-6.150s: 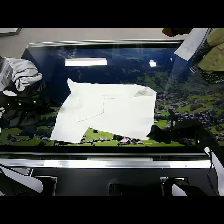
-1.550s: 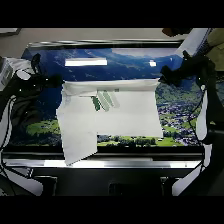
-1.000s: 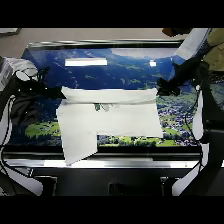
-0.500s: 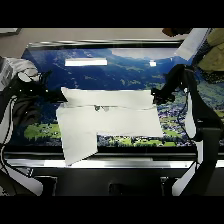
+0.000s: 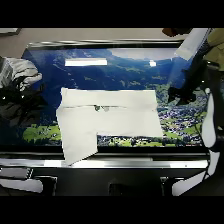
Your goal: Fold the clothes and pants, and hang the long-sleeved shirts on hangers.
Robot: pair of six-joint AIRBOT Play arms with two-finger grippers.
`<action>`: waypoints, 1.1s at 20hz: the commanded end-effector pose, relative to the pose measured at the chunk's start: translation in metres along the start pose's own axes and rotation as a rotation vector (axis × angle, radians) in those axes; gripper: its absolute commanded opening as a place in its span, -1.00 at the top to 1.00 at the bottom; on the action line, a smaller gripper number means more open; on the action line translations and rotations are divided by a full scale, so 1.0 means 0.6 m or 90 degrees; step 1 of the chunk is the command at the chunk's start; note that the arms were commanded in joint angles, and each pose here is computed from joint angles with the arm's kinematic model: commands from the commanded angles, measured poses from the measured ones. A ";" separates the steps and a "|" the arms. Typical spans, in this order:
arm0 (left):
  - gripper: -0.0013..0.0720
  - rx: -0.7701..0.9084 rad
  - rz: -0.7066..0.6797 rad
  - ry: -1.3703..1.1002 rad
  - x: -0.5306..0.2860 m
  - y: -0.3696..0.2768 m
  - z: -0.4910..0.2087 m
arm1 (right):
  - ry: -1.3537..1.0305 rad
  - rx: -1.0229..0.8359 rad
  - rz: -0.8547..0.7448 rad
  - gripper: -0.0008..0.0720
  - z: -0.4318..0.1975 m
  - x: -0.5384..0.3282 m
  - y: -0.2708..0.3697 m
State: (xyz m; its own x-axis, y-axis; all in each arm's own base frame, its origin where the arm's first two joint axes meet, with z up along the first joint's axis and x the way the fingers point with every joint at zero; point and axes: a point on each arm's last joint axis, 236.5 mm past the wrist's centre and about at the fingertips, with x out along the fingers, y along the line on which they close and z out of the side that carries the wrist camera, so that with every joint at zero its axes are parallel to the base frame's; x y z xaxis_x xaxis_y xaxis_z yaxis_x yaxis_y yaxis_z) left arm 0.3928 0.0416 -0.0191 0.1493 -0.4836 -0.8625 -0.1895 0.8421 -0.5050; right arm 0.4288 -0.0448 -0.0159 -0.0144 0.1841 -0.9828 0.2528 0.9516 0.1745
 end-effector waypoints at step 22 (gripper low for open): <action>0.14 -0.158 -0.131 0.070 0.181 -0.054 -0.348 | -0.034 0.036 0.318 -0.34 -0.235 0.029 0.105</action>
State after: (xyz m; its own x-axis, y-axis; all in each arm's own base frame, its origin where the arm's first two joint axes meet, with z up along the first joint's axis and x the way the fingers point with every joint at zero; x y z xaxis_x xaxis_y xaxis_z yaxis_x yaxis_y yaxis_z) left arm 0.2145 -0.0792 -0.1022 0.1271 -0.6649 -0.7361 -0.4236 0.6346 -0.6464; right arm 0.3069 0.0467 -0.0189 0.1626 0.5736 -0.8028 0.2623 0.7592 0.5956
